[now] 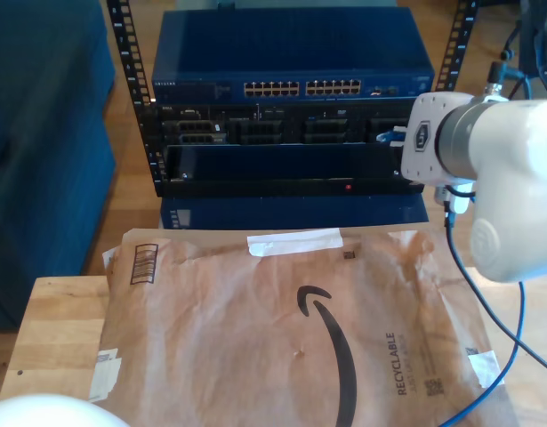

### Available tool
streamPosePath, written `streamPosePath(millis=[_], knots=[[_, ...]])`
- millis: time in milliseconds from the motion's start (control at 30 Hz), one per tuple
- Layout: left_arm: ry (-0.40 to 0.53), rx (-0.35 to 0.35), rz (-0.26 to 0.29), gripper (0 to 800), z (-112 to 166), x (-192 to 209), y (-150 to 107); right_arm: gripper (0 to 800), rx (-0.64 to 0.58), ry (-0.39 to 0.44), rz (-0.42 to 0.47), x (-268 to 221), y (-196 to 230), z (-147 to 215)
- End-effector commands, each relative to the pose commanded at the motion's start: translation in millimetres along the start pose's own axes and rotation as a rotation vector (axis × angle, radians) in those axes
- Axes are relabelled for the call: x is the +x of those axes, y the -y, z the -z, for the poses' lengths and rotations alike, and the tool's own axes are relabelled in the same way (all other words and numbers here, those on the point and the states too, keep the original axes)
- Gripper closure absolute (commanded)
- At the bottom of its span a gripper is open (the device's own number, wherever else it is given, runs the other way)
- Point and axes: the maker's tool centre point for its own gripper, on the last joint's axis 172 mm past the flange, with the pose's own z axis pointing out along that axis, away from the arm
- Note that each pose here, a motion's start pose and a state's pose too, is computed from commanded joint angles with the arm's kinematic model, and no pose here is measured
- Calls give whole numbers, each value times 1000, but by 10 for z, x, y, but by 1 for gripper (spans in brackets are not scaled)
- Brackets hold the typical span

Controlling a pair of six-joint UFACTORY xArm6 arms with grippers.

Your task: Grab the cable and plug it in

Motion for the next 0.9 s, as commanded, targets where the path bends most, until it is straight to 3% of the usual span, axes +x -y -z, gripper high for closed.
streamPosePath(millis=[400,900], knots=[[0,0,0,2,0,0,0,800,4,-5,5,-7,184,-249],[0,0,-2,2,0,0,0,800,395,170,23,-339,435,-22]])
